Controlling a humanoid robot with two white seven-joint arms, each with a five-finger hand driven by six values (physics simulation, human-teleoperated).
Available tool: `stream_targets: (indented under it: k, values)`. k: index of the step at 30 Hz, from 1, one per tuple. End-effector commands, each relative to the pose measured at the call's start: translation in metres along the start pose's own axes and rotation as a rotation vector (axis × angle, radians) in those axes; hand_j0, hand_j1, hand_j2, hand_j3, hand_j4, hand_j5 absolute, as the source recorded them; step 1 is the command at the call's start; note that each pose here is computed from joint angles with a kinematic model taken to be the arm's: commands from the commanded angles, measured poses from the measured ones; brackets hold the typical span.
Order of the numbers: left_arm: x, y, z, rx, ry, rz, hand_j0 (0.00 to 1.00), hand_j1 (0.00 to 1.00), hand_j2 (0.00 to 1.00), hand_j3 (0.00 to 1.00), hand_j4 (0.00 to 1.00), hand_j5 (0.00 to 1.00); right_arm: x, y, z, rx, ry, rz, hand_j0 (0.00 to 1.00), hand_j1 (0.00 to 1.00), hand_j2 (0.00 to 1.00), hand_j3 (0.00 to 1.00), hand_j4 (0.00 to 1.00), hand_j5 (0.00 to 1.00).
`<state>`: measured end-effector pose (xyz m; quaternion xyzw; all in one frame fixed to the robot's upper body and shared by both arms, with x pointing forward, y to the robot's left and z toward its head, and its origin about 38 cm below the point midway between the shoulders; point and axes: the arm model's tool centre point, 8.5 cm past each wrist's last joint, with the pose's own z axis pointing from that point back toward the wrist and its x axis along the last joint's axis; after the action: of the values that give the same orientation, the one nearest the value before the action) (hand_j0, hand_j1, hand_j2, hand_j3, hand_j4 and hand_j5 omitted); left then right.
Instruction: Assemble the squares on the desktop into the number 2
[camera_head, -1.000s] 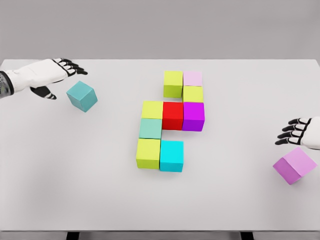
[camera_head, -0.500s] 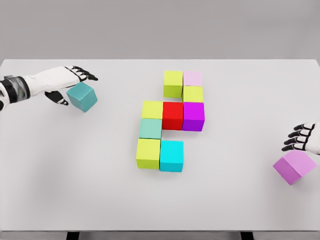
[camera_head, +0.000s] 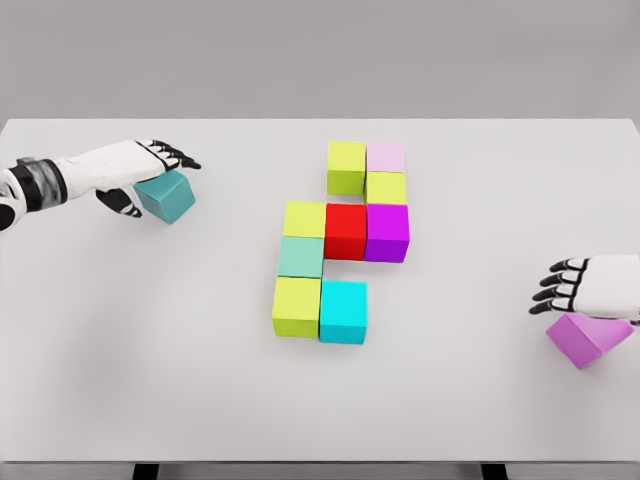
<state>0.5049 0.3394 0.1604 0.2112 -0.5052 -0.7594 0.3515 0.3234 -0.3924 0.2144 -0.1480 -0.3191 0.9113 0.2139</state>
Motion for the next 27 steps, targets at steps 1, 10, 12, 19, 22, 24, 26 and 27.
stream_targets:
  k: [1,10,12,19,22,24,26,27]
  values:
    - [0.0,0.001,0.0,0.004,-0.001,0.004,1.0,1.0,1.0,1.0,1.0,1.0,0.002,-0.001,-0.006,-0.004,-0.013,0.001,1.0,1.0,1.0,1.0,1.0,1.0]
    - [0.006,-0.004,-0.007,-0.018,-0.016,-0.009,0.79,0.79,0.79,0.79,0.79,0.79,0.004,0.005,-0.008,0.022,-0.016,0.014,1.0,1.0,1.0,1.0,1.0,1.0]
    - [0.007,-0.005,-0.007,-0.023,-0.017,-0.018,0.69,0.69,0.69,0.69,0.69,0.69,0.003,0.007,-0.004,0.028,-0.007,0.012,1.0,1.0,1.0,1.0,1.0,1.0]
    - [0.005,-0.001,-0.006,-0.021,-0.012,-0.027,0.54,0.54,0.54,0.54,0.54,0.54,0.001,0.015,0.01,0.055,0.021,-0.001,1.0,1.0,1.0,1.0,1.0,1.0]
    - [0.002,0.002,-0.005,-0.016,-0.005,-0.027,0.55,0.55,0.55,0.55,0.55,0.55,0.0,0.018,0.016,0.062,0.03,-0.007,1.0,1.0,1.0,1.0,1.0,1.0]
    - [-0.002,0.003,-0.003,-0.015,0.007,-0.024,0.55,0.55,0.55,0.55,0.55,0.55,0.001,0.018,0.017,0.064,0.03,-0.008,1.0,1.0,1.0,1.0,1.0,1.0]
    - [-0.004,0.004,-0.003,-0.012,0.015,-0.02,0.55,0.55,0.55,0.55,0.55,0.55,0.002,0.02,0.015,0.067,0.023,-0.01,1.0,1.0,1.0,1.0,1.0,1.0]
    - [-0.003,0.005,-0.006,-0.008,0.014,-0.018,0.56,0.56,0.56,0.56,0.56,0.56,0.004,0.022,0.013,0.071,0.016,-0.014,1.0,1.0,1.0,1.0,1.0,1.0]
